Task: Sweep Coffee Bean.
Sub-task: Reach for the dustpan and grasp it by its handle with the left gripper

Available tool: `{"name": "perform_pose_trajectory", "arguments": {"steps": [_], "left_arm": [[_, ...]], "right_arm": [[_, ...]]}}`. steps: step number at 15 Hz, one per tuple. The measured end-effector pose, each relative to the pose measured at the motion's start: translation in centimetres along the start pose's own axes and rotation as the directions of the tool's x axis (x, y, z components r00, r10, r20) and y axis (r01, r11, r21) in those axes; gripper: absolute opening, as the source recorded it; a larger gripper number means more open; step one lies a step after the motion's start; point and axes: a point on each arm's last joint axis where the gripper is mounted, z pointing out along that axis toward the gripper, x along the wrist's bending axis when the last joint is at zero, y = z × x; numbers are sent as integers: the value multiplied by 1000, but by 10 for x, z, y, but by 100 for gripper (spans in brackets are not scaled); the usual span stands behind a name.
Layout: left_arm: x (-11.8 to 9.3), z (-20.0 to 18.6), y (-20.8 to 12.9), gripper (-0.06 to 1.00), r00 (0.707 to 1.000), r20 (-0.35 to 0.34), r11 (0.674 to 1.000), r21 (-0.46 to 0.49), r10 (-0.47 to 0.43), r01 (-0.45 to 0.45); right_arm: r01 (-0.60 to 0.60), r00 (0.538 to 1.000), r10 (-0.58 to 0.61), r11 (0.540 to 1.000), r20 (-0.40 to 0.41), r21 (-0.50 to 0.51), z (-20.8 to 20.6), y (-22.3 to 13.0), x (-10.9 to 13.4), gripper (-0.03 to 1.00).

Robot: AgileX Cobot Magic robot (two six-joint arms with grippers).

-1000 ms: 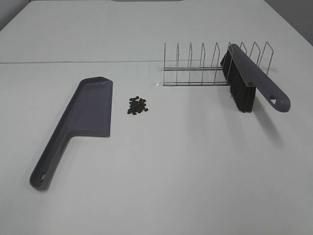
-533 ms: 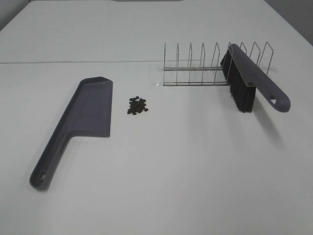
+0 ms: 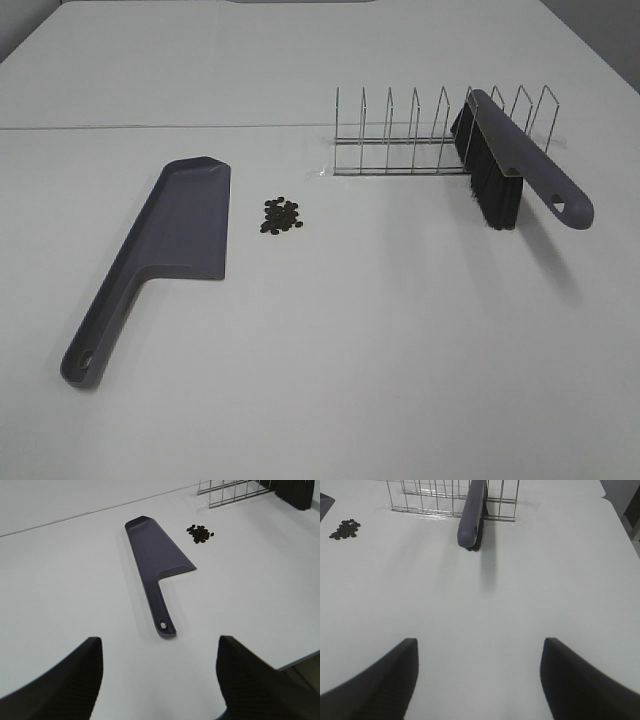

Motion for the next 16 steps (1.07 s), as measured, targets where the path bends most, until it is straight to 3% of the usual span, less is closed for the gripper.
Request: {"name": "perform_pose_trajectory", "arguments": {"steps": [16], "left_arm": [[1,-1,3,63,1000,-14,1000,-27,-14,13]], "right_arm": [[0,1000,0,1000,0,0,0,0,0,66]]}}
